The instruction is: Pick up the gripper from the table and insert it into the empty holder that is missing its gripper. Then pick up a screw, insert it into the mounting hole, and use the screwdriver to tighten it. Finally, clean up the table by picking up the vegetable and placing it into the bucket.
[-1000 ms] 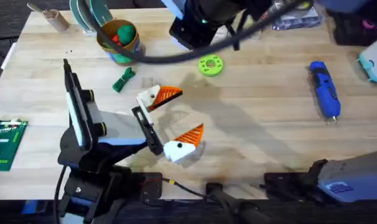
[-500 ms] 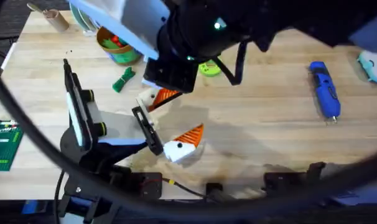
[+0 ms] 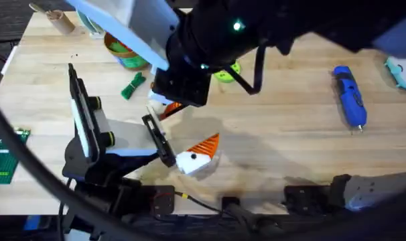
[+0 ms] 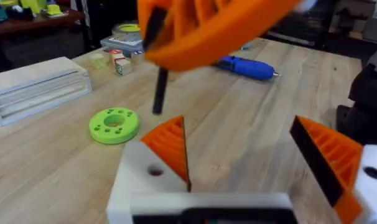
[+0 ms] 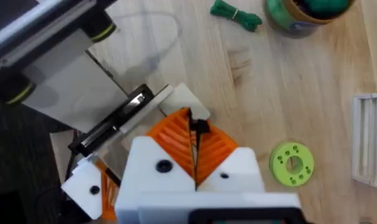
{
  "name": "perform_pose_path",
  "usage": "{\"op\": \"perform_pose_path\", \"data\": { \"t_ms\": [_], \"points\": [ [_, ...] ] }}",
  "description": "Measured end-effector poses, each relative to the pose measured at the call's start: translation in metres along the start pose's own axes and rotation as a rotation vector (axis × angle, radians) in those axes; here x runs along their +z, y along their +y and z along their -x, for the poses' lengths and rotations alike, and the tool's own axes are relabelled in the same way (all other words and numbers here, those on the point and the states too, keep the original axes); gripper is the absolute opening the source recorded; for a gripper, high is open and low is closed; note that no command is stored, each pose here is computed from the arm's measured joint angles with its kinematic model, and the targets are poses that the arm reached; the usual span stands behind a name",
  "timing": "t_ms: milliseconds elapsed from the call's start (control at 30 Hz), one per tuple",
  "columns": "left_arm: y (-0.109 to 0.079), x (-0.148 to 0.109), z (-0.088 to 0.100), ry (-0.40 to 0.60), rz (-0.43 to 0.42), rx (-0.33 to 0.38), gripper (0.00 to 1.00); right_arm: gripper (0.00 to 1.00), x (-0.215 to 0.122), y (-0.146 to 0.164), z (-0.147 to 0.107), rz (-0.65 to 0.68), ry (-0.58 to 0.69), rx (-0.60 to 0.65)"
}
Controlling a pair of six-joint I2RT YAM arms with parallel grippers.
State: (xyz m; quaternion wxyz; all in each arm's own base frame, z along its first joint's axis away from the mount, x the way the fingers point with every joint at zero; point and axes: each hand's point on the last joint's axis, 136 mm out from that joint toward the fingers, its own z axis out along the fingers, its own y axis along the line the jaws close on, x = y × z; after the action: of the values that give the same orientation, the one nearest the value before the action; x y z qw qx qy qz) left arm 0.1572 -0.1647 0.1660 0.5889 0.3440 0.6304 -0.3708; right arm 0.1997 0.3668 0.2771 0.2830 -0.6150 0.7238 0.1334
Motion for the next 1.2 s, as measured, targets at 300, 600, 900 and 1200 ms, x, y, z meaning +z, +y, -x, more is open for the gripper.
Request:
{"op": "perform_pose_path", "data": {
  "t_ms": [300,600,900,1200],
  "points": [
    [0.0,0.0,-0.001,0.004,0.0,-0.005,0.994,0.008,0.015,0.004,-0.011,0.02,0.037,0.002],
    [0.004,0.0,-0.001,0.004,0.021,-0.025,0.993,0.007,0.033,0.003,-0.015,0.02,0.07,0.004],
    [0.005,0.0,-0.001,0.004,0.027,-0.041,0.993,0.007,0.033,-0.002,-0.016,-0.008,0.08,0.003],
    [0.005,0.0,-0.001,0.004,0.03,-0.041,0.993,0.007,0.033,0.001,-0.015,0.01,0.073,0.004]
  ]
}}
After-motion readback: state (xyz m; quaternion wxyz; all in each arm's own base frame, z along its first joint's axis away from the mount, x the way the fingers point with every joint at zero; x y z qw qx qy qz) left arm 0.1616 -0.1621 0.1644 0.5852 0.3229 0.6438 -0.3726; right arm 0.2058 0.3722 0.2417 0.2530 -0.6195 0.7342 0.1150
